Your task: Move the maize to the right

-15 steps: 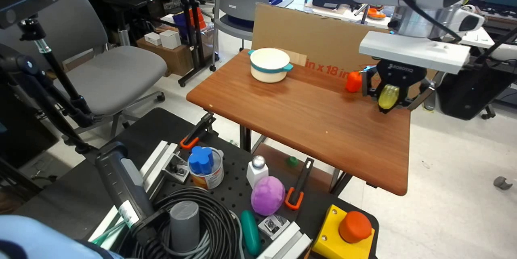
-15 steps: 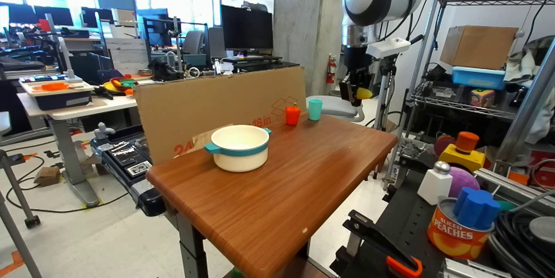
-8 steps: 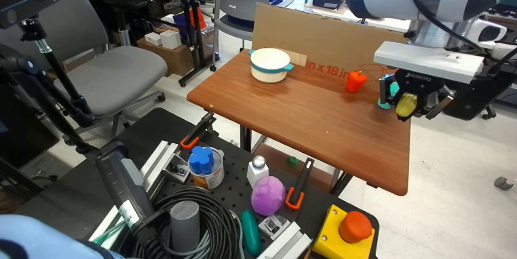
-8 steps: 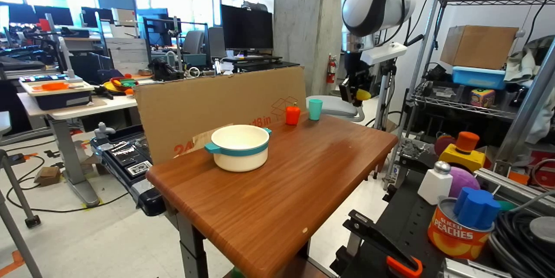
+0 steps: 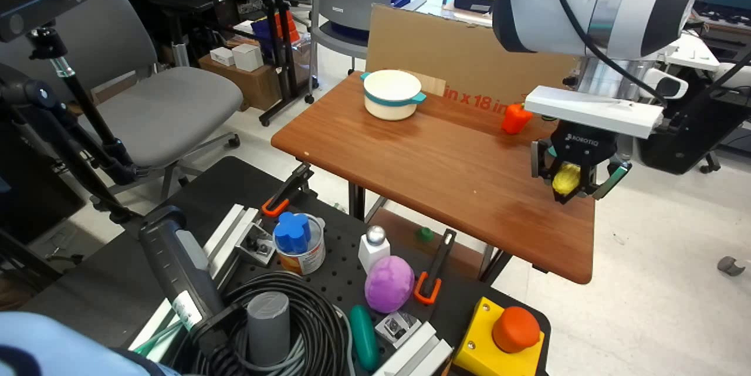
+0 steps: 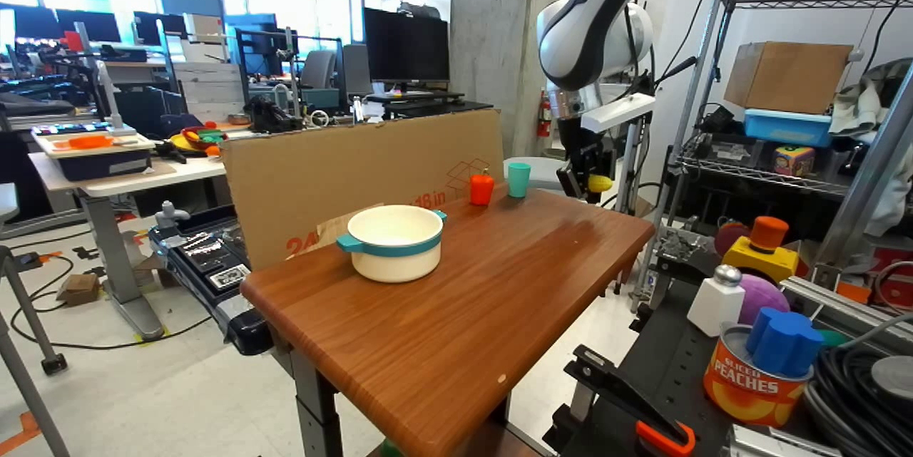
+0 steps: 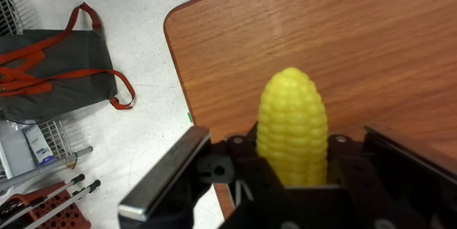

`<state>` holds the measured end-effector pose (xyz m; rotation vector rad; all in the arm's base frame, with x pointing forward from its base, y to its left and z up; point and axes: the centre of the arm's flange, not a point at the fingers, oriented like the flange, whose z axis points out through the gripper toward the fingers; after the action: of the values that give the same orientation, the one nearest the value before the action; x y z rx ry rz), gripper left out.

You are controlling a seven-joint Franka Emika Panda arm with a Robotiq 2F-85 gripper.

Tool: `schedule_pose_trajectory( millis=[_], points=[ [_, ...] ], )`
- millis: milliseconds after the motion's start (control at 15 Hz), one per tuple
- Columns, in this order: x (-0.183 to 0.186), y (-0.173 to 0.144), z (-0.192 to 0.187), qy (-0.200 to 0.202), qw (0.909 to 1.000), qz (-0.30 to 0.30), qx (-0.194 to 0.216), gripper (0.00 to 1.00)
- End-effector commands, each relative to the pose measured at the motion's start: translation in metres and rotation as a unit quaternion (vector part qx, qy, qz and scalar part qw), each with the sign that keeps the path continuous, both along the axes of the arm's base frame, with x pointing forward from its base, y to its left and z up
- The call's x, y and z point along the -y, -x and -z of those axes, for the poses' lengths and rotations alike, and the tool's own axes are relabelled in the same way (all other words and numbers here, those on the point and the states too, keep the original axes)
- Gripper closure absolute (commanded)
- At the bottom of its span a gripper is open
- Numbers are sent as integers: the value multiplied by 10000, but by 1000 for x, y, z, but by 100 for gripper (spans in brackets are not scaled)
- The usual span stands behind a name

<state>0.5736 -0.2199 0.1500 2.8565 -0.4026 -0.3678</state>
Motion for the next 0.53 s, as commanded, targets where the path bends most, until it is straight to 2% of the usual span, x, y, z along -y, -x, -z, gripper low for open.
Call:
schedule_pose_trajectory(
  millis=[0,467],
  points=[
    [3,-10,9,-9,9997,-19,-224,97],
    [11,-19,32,70,9998,-59,-187,97]
  ],
)
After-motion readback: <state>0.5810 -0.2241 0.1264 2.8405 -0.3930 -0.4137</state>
